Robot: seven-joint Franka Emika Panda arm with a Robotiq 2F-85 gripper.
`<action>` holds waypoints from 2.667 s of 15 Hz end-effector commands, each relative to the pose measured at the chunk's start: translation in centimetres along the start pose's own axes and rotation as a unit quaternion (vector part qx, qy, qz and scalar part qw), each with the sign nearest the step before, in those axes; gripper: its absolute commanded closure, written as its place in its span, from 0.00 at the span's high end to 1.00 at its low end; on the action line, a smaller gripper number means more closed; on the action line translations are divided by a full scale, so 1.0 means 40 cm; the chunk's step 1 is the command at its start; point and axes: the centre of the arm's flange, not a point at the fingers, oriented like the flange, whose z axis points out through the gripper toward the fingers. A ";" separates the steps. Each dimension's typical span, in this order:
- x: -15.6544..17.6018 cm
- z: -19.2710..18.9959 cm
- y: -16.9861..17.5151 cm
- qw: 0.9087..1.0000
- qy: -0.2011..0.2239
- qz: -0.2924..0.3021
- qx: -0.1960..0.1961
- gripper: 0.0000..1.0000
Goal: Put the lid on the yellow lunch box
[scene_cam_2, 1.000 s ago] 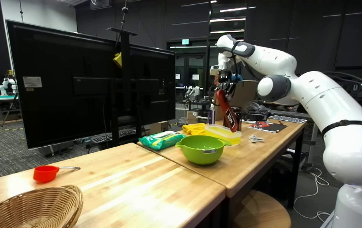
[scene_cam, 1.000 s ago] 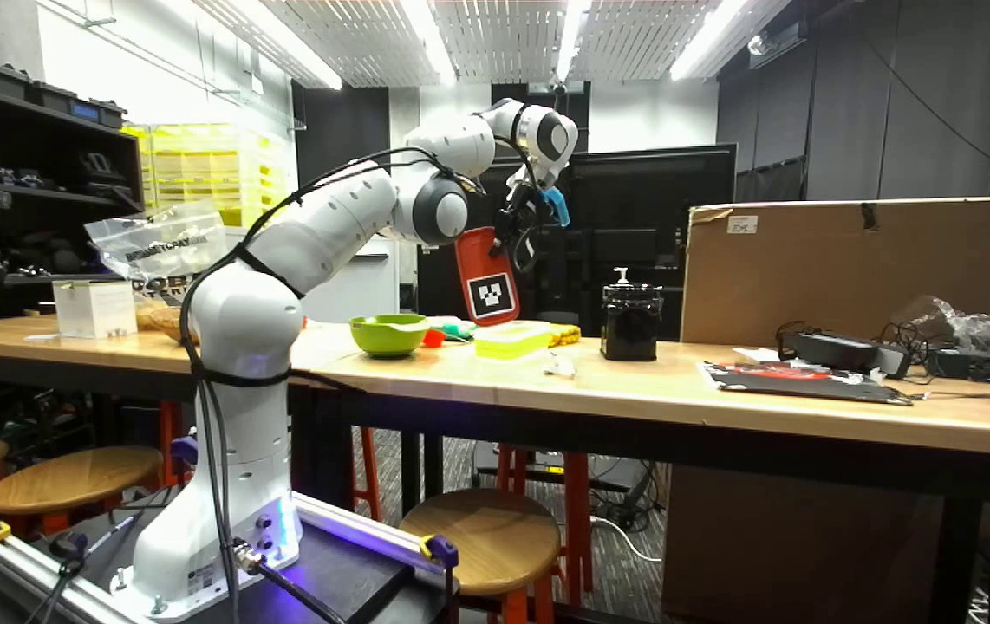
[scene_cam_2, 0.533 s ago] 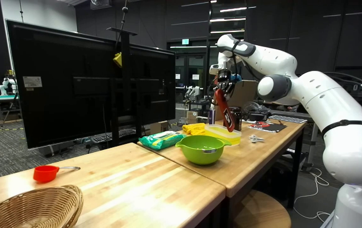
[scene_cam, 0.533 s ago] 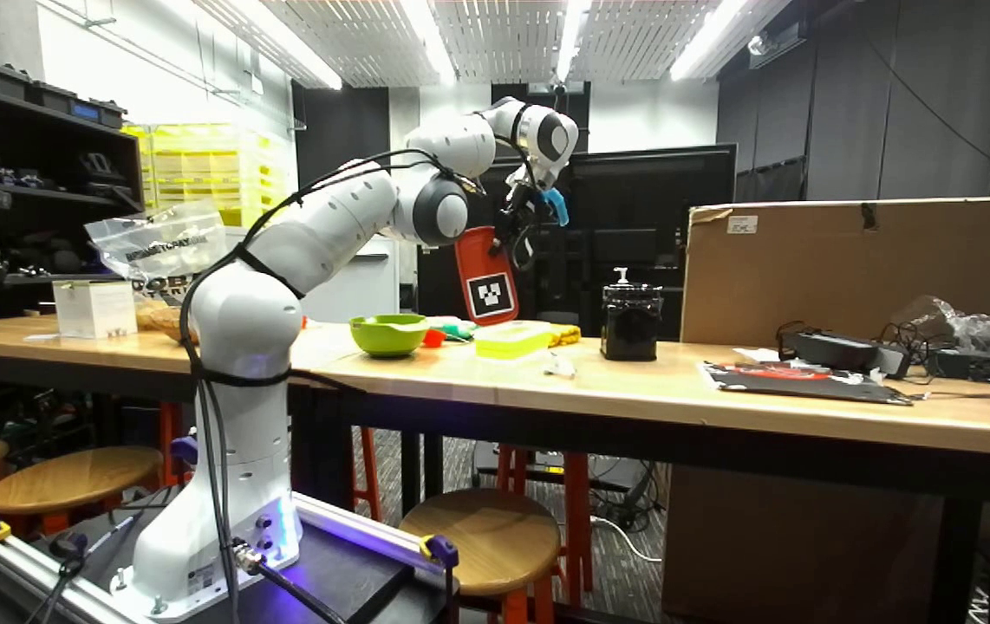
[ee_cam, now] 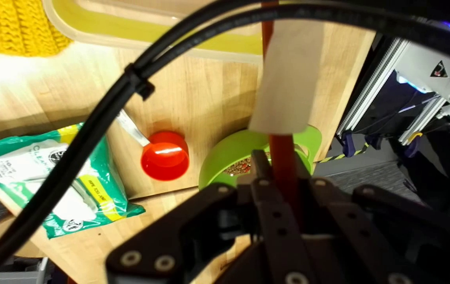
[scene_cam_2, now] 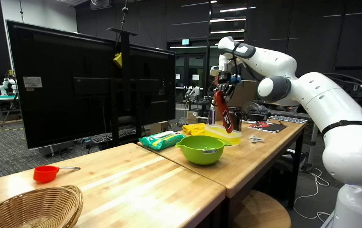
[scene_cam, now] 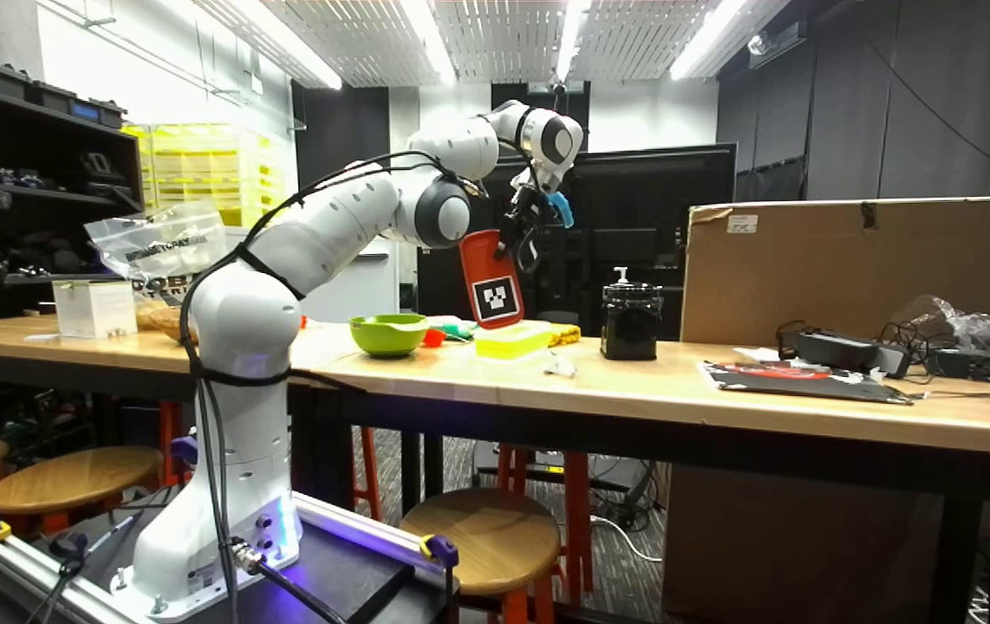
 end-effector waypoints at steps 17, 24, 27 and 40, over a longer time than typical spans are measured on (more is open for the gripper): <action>-0.144 -0.116 0.106 0.998 0.036 0.039 0.022 0.03; -0.148 -0.106 0.081 0.995 0.030 0.078 0.056 0.42; -0.144 -0.106 0.074 0.994 0.030 0.085 0.060 0.60; -0.138 -0.132 0.076 0.997 0.000 0.082 0.009 1.00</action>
